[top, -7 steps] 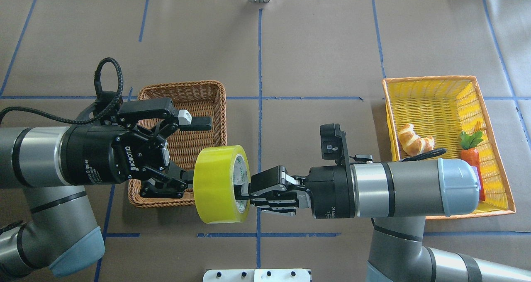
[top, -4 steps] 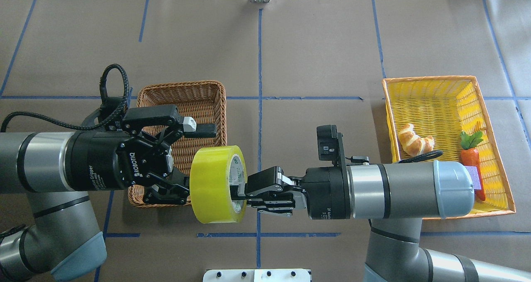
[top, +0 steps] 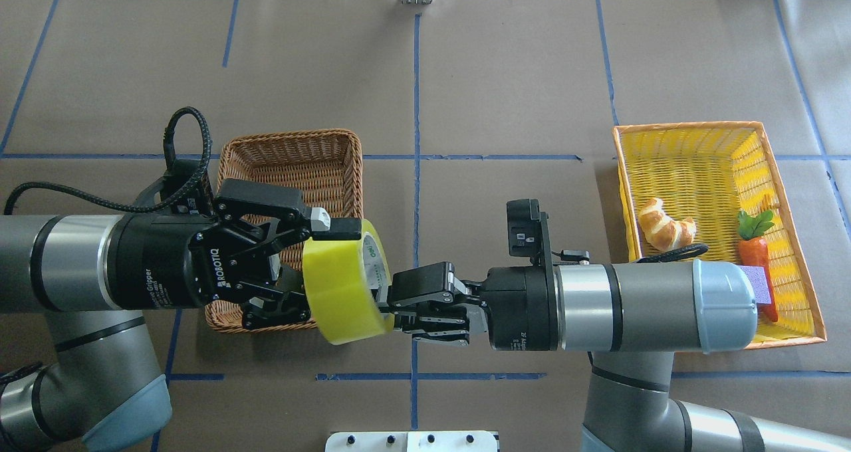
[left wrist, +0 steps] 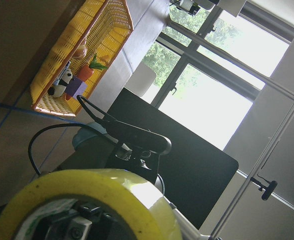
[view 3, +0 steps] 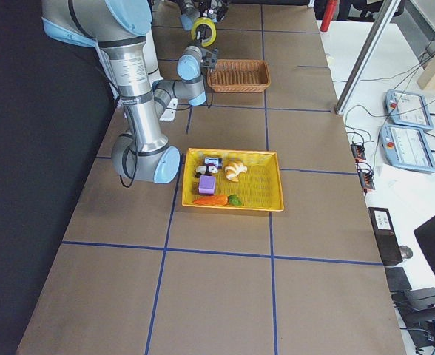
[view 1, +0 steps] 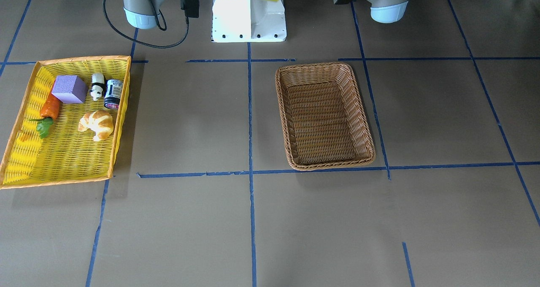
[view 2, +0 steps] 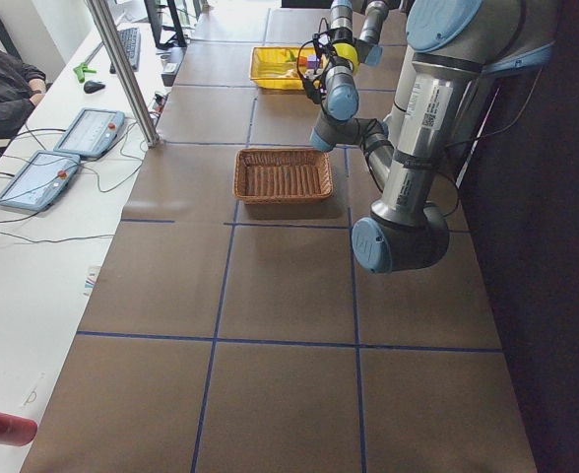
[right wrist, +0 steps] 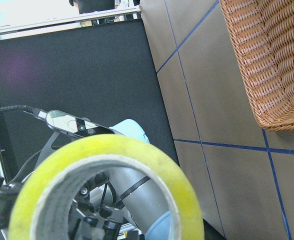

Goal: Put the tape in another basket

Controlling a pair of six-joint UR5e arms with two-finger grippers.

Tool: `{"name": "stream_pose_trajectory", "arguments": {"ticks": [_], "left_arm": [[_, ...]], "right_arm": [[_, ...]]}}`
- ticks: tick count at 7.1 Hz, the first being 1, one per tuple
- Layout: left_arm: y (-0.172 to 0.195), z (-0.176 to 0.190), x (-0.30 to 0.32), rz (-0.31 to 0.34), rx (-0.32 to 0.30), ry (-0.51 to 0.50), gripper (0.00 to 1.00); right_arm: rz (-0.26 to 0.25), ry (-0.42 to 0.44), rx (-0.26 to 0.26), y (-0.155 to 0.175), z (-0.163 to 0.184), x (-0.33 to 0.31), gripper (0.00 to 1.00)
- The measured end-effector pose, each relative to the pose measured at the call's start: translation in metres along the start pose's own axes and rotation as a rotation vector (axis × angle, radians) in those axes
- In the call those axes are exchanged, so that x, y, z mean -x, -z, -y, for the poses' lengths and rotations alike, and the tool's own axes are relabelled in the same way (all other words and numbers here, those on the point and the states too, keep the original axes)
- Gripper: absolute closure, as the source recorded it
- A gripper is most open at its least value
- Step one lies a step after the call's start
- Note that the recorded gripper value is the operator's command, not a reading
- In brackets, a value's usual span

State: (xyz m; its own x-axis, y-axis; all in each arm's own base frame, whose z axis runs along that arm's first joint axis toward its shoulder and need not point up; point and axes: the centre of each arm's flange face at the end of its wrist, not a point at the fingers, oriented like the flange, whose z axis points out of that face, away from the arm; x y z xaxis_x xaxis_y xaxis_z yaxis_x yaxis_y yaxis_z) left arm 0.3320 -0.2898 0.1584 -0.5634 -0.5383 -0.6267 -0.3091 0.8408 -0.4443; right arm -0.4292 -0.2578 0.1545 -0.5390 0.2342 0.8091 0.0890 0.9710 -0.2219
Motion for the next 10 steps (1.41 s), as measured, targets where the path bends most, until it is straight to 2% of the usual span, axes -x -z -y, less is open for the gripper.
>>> {"name": "stream_pose_trajectory", "arguments": {"ticks": [5,6,8,9,10], "left_arm": [[0.007,-0.005,-0.002,0.016,0.013,-0.009,1.0],[0.014,-0.005,-0.012,0.05,0.021,-0.031,1.0],[0.039,0.016,-0.042,0.121,-0.03,-0.088,1.0],[0.043,0.028,-0.049,0.154,-0.073,-0.097,1.0],[0.038,0.039,-0.05,0.216,-0.122,-0.114,1.0]], "right_arm": [[0.011,-0.006,-0.004,-0.002,-0.004,-0.001,0.0],[0.011,-0.005,-0.004,-0.001,-0.003,-0.001,0.0],[0.001,0.01,-0.027,0.007,0.007,0.002,0.0],[-0.031,0.029,-0.065,0.017,0.024,0.004,0.0],[-0.111,0.072,-0.12,0.033,0.054,0.01,0.0]]}}
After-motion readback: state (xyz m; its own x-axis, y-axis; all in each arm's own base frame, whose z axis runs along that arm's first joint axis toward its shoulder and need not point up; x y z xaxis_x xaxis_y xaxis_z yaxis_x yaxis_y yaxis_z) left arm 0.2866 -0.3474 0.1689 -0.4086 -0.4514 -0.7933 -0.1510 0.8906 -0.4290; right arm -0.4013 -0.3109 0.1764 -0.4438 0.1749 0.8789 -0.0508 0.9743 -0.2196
